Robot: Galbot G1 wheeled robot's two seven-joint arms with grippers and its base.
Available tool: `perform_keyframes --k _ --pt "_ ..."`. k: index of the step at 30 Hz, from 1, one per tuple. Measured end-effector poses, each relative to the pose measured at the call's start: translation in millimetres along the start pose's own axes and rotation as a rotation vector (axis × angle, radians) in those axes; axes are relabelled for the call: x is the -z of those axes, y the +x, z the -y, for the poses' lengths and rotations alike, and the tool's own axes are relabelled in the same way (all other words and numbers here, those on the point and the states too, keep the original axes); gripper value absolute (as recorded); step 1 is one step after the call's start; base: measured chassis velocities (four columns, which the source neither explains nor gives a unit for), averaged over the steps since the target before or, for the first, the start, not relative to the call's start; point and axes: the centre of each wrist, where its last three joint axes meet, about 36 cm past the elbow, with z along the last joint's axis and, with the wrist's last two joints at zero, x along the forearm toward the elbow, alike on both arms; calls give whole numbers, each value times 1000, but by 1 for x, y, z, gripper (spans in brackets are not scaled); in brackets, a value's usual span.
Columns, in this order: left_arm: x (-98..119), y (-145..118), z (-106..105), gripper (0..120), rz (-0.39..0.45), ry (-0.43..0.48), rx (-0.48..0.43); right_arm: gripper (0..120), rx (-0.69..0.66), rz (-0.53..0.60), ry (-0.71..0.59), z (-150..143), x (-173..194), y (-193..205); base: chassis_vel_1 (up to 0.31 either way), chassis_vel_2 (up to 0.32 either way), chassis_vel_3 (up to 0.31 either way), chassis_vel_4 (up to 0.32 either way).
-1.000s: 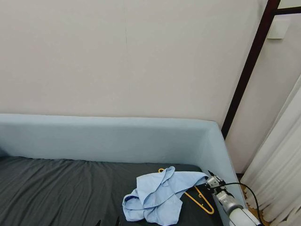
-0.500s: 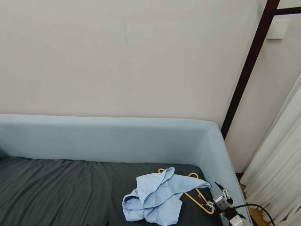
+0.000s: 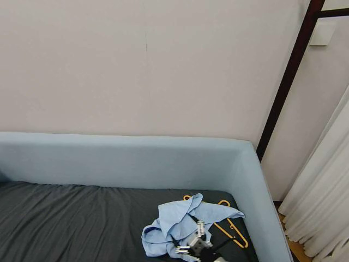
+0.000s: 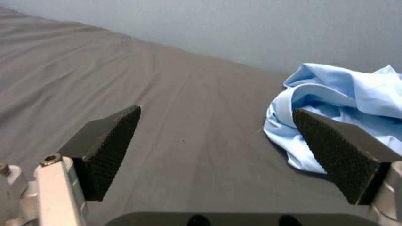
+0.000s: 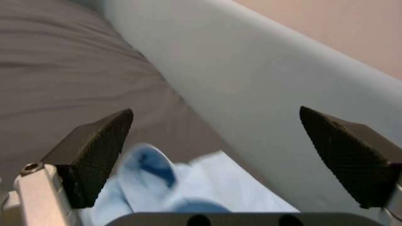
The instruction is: Pick up the clothes from the sofa and hang them on the clothes hanger.
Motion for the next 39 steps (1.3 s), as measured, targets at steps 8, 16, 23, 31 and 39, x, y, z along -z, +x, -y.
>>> perform_keyframes --k 8,16,23,31,39 --pt "-2 7 -1 92 5 -2 6 100 143 -16 22 -31 -16 -69 0 0 0 0" --pt "-6 7 -2 91 8 -12 12 100 200 -89 31 -28 -18 -112 0 0 0 0" --pt "-8 1 -2 91 16 -13 15 100 238 -280 -2 -23 -6 -129 0 0 0 0" --pt "-11 -1 -5 92 20 -11 24 100 214 -387 -17 3 -6 -144 0 0 0 0" --pt "-13 -5 -5 92 24 -7 30 100 198 -469 25 20 -10 -149 0 0 0 0"
